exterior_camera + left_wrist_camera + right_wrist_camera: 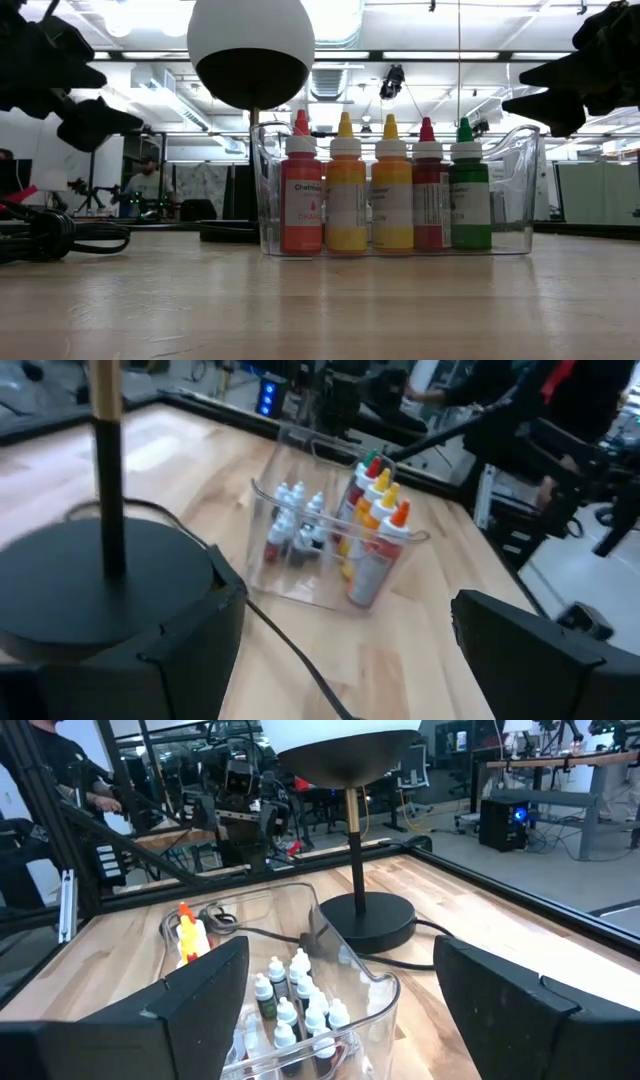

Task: Pick & Place food coloring
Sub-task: Return to Home Position

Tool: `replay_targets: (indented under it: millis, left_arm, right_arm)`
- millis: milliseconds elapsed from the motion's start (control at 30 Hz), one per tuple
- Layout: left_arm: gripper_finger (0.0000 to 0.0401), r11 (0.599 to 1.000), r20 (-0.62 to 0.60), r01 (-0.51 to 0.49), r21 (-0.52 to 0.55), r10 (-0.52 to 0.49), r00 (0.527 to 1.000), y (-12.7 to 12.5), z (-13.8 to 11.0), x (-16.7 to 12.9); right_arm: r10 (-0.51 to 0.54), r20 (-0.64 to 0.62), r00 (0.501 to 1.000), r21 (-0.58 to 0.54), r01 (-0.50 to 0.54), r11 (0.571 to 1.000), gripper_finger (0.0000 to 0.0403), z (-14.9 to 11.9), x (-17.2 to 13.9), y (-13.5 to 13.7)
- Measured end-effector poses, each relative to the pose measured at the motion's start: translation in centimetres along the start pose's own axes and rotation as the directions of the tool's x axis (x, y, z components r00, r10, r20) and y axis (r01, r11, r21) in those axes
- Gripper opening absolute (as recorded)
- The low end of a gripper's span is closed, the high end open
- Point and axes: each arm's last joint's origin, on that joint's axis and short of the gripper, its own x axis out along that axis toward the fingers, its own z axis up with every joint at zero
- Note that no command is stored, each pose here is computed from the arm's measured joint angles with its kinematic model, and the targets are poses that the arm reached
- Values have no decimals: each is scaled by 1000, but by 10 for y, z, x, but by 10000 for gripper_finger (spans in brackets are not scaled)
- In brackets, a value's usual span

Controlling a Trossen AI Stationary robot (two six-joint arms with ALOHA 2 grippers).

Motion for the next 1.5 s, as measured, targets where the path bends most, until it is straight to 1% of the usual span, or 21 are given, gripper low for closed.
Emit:
replay_targets:
  millis: [200,300,367,500,700,900,967,1067,1167,1267,1333,1500]
  left_arm:
    - [325,999,96,-44,27,41,995,0,4,2]
    - [325,994,135,-98,55,90,987,1,5,2]
    - [325,986,169,-152,61,140,976,2,6,3]
    - [325,970,271,-241,9,230,935,4,8,4]
    - [325,973,324,-232,-12,223,919,4,5,7]
    - [325,974,322,-228,0,216,922,4,5,7]
    - [325,984,303,-176,18,163,939,2,4,8]
    - [325,997,238,-12,73,-6,971,-3,1,10]
    - [325,986,148,135,102,-149,978,-7,-3,13]
    - [325,952,45,254,169,-265,963,-10,-9,15]
    - [325,935,-4,293,198,-299,954,-11,-12,16]
    - [325,944,-42,289,160,-286,957,-11,-15,18]
  right_arm:
    - [0,0,1000,0,0,1000,302,0,0,0]
    - [-1,0,1000,0,1,1000,305,0,0,0]
    - [0,0,1000,0,0,1000,307,0,0,0]
    - [-1,0,1000,0,1,1000,311,0,0,0]
    - [-1,1,1000,0,1,1000,304,0,0,0]
    - [-1,1,1000,1,1,1000,299,0,0,0]
    - [-1,0,1000,0,1,1000,300,0,0,0]
    - [-1,1,1000,0,1,1000,303,0,0,0]
    - [-1,1,1000,0,1,1000,307,0,0,0]
    - [-1,1,1000,0,1,1000,310,0,0,0]
    - [-1,1,1000,0,1,1000,311,0,0,0]
    - [-1,1,1000,0,1,1000,306,0,0,0]
